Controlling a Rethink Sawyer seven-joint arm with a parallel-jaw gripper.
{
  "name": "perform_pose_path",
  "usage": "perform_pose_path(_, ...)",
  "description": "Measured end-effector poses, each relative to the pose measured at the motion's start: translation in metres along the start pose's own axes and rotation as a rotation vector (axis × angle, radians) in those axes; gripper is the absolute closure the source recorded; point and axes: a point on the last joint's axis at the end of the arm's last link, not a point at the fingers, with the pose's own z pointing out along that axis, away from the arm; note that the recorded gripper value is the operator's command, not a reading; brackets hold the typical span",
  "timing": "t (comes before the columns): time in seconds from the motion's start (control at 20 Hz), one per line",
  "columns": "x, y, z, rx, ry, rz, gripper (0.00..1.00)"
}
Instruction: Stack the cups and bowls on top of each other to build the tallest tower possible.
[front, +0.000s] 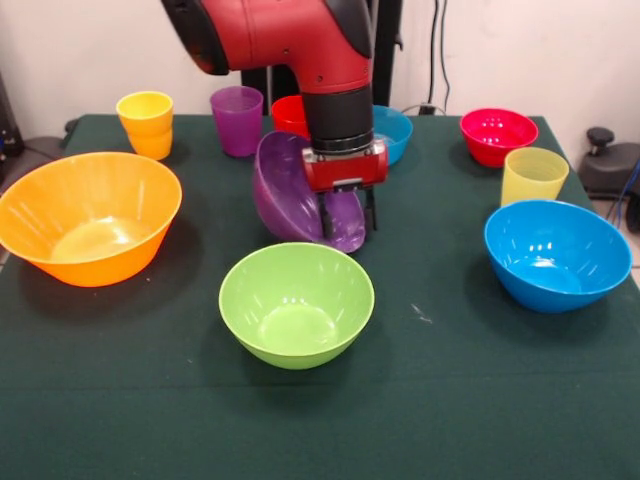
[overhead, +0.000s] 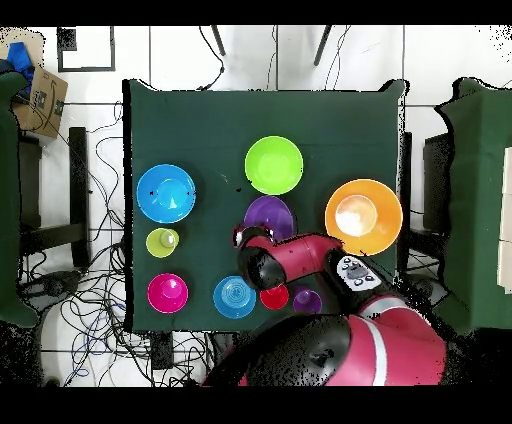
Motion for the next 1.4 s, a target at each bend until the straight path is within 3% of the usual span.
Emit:
perform_pose_path(0.1,-0.002,0.012,-0.011,-0.003,0.007,-0.017,0.0)
perform_pose_path(0.3,-0.006,0.02,-0.039,0.008,0.041,-0.002,0.0)
perform_pose_path(0.35,-0.01,0.021,-0.061,0.024,0.073,0.018,0.0)
perform_pose_path(0.6,-0.018,0.019,-0.104,0.073,0.131,0.042,0.0)
perform_pose_path(0.95,-0.03,0.015,-0.128,0.109,0.121,0.029,0.0)
perform_pose_path(1.4,-0.041,0.022,-0.149,0.115,0.084,0.018,0.0)
